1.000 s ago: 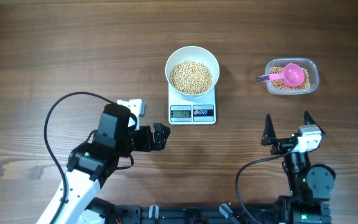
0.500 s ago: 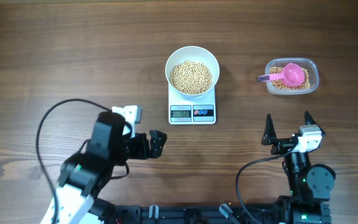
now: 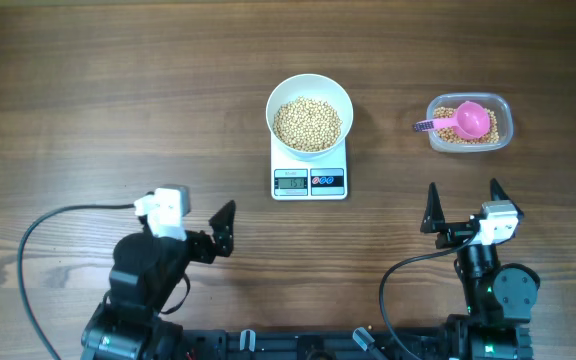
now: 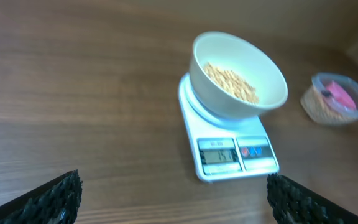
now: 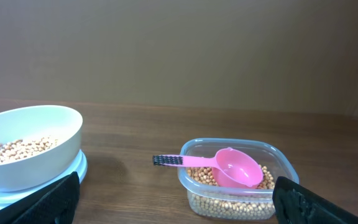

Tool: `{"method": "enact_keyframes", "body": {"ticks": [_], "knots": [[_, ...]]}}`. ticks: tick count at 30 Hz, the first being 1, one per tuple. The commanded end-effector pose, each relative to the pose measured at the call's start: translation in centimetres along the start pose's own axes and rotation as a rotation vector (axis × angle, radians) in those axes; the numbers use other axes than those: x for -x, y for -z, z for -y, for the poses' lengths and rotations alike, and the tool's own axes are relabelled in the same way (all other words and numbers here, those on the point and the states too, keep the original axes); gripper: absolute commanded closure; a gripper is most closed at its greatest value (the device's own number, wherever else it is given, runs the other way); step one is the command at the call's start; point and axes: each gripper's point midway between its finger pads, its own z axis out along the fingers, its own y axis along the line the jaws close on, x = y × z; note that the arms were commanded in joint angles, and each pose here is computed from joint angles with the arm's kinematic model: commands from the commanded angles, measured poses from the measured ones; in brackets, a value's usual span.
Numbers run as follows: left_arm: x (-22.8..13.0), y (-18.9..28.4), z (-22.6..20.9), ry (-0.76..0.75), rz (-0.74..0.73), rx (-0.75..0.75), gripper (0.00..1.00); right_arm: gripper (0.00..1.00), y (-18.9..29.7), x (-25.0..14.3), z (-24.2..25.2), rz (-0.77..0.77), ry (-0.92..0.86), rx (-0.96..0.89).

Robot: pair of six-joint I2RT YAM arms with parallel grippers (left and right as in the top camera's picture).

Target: Scoop item into bowl and weigh 150g on scale

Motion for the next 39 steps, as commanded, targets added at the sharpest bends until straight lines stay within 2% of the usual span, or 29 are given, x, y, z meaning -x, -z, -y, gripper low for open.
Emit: {"method": "enact_keyframes", "body": {"ticks": [1,13,22,26,30,37,39], "knots": [[1.4,1.2,-1.9,0.005,0.117,0.064,0.00,0.01,0.1,0.3,0.1,0.012,-0.004,-0.010],[3.0,2.2,-4.6,0.008,0.401,0.100,0.00,0.00,0.1,0.3,0.1,0.012,-0.004,-0.010],[4.2,2.1,-4.5,-0.031,0.564,0.065,0.00,0.00,0.1,0.3,0.1,0.012,-0.004,-0.010],[3.8,1.9,-4.9,-0.024,0.547,0.079,0.00,0.00,0.1,0.3,0.1,0.012,-0.004,-0.010],[1.2,0.6,-6.0,0.003,0.429,0.117,0.00,0.00,0.1,0.2,0.1,0.012,-0.004,-0.009],[1.1,0.5,-5.5,-0.033,0.422,0.102,0.00,0.00,0.1,0.2,0.1,0.012,-0.004,-0.009],[1.0,0.4,-4.9,-0.111,0.412,0.091,0.00,0.00,0.1,0.2,0.1,0.012,-0.004,-0.009]]}}
